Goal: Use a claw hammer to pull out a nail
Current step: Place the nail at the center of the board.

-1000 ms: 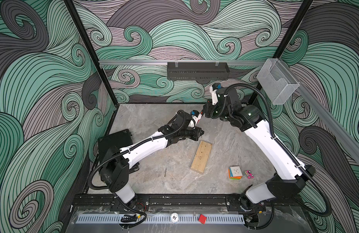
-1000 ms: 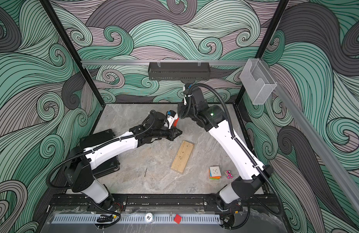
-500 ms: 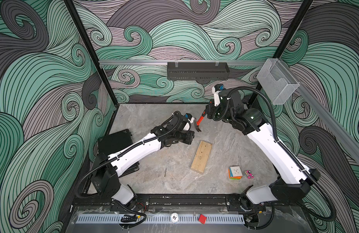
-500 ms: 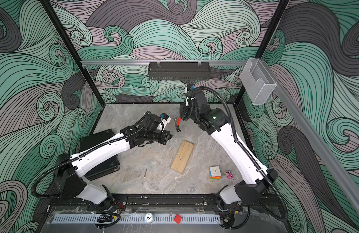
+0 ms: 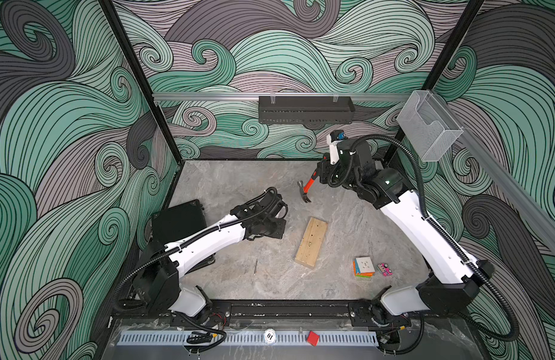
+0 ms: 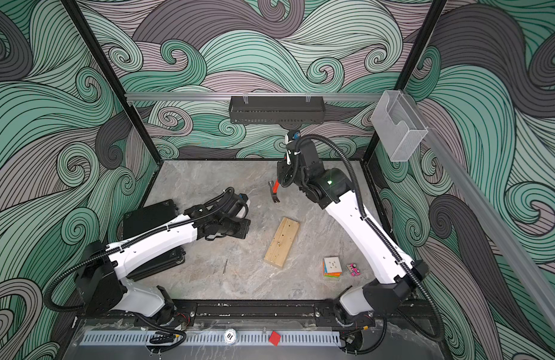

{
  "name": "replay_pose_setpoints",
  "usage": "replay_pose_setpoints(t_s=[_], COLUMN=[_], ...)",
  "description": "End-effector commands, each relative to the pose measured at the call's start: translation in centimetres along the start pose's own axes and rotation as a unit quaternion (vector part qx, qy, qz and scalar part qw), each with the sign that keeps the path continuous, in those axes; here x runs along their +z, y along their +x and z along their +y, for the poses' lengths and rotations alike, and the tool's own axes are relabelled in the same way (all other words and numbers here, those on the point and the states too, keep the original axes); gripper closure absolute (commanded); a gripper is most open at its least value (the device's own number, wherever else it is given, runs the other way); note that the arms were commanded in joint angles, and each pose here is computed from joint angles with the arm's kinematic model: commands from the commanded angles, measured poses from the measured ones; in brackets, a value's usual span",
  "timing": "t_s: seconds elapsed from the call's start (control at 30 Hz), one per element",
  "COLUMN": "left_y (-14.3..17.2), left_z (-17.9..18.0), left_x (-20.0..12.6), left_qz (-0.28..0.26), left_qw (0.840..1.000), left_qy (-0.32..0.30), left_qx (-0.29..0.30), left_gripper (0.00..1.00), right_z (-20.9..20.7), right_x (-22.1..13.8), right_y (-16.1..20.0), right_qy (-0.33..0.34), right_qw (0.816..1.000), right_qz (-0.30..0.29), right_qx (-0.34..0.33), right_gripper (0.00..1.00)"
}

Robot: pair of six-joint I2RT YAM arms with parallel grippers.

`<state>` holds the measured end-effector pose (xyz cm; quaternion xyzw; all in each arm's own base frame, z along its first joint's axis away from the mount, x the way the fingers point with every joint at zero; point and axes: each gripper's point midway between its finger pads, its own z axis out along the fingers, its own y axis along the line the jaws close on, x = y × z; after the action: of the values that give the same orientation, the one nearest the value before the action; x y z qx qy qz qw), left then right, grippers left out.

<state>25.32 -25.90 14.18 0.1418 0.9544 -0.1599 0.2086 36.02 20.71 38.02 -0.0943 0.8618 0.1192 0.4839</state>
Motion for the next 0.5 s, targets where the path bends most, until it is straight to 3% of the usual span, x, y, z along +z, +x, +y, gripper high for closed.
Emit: replay_pose_setpoints(t_s=[0.0, 0.47], left_y=[1.2, 6.3], left_z=[1.7, 4.4], left_x=[-0.9, 1.6], left_qz=[0.006, 0.067], left_qw=[0.999, 0.991], left_qy=[-0.035, -0.074], left_qx=[-0.026, -0.085], left_gripper=[1.00, 1.00], right_z=[0.1, 0.2], right_x=[-2.1, -1.9], right_y=[-3.7, -3.5], right_qy=[-0.013, -0.016], right_qw=[0.997, 0.997], right_qz=[-0.074, -0.071], right_qx=[0.020, 0.020], right_gripper=[0.97, 0.97])
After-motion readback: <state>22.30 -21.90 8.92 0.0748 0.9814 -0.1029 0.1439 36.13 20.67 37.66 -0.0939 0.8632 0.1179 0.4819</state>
